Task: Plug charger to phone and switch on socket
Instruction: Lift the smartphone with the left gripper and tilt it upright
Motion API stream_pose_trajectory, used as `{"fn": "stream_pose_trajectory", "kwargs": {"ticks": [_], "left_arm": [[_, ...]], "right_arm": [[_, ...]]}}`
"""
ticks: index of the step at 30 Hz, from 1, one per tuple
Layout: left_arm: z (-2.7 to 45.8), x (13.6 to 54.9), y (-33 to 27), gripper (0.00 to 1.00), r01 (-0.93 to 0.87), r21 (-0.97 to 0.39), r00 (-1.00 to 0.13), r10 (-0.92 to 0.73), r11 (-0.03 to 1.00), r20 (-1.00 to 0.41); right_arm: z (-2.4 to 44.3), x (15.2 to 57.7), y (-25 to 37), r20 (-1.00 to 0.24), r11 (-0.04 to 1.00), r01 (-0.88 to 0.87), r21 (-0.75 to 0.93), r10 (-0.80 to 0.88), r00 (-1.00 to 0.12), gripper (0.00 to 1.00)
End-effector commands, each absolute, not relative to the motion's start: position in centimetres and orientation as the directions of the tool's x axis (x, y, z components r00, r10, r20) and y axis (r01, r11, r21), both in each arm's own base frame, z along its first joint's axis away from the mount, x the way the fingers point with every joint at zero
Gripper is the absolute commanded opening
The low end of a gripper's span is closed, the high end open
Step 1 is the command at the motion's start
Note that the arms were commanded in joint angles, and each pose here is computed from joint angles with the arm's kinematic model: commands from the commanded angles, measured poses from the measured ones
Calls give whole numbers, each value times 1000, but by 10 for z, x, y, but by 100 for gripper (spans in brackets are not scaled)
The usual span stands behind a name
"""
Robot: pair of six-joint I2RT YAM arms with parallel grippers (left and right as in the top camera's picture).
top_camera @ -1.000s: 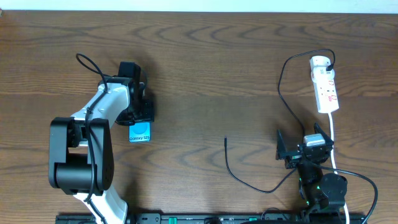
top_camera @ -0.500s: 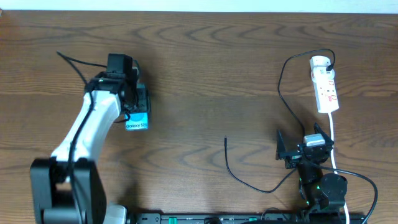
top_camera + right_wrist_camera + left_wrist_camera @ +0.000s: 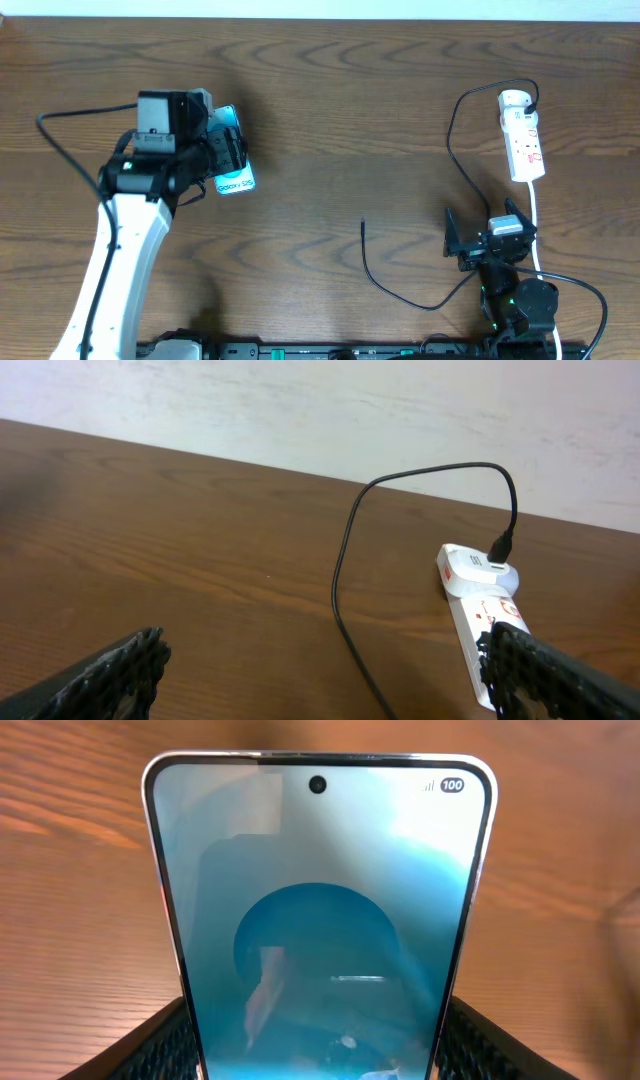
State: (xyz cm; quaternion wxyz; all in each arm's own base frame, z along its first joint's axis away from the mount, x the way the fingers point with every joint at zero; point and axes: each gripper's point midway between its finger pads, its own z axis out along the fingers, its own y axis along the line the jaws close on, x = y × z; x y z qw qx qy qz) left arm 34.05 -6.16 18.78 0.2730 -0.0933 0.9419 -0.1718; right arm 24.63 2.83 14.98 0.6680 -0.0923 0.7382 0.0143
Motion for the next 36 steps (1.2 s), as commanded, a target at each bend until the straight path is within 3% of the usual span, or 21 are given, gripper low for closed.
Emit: {"fn": "stream_pose_trajectory", "kwargs": {"ticks": [1,9,18,25,36], "left_arm": [[221,336,-80,7,-115,-546,-805,-399,830,-438],[236,327,-106,7,-172,-720,-825,-497,673,-268],[266,323,-120,7,-221,-882,-850,-525,416,-34],[255,328,-109,8,-389,-872,-793,-590,296,154],[223,339,-117,7,-510,-828,-778,-536,234,328]], "right_arm": [[148,246,30,-989,982,-162,-97,-113,-95,99],[148,246,30,-989,982,-162,-97,-113,-95,99],[148,246,30,-989,982,-162,-97,-113,-95,99],[148,246,30,-989,982,-162,-97,-113,-95,99],[149,246,30,-989,982,-164,-97,-113,-94,99]]}}
